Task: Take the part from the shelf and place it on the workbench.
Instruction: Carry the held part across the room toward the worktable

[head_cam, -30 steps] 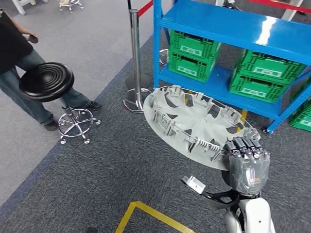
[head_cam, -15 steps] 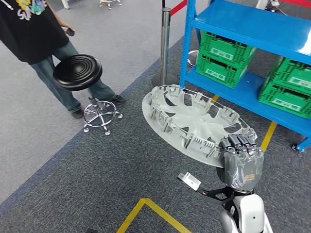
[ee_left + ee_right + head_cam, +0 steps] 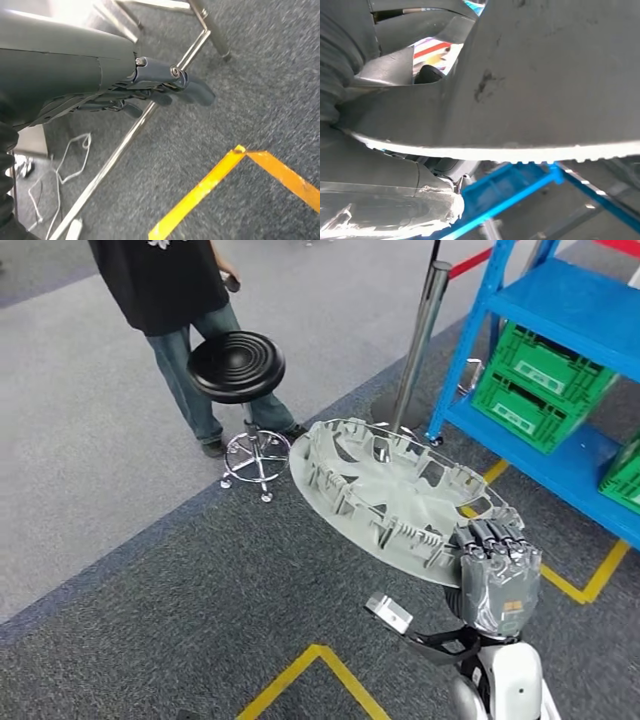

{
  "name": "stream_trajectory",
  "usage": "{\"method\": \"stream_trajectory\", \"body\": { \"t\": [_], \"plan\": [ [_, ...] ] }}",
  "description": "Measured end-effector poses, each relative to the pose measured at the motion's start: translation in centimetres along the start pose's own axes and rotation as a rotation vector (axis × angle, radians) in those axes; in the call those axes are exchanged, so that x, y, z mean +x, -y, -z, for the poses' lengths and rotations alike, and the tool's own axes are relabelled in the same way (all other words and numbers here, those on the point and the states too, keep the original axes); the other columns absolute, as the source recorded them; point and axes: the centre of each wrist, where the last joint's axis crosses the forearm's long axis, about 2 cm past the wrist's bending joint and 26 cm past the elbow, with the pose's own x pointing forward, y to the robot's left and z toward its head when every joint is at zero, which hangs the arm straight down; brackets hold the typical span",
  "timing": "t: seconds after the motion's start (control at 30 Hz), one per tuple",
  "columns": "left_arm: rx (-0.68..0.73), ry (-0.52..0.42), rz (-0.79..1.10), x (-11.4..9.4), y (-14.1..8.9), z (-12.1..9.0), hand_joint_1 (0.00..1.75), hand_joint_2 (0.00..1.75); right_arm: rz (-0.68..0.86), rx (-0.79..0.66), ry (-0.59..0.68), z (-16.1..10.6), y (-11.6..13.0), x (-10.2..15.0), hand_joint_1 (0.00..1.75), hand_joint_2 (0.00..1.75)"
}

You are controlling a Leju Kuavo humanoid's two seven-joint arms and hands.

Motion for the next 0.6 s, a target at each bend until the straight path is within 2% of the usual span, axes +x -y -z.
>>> {"method": "stream_trajectory", "body": {
  "t": [0.6],
  "plan": [
    [-0.065, -0.026, 0.002, 0.17, 0.33, -0.09, 0.00, 1.75, 0.005, 0.000, 0.013, -0.28, 0.33, -0.42, 1.75, 1.75]
  ]
}}
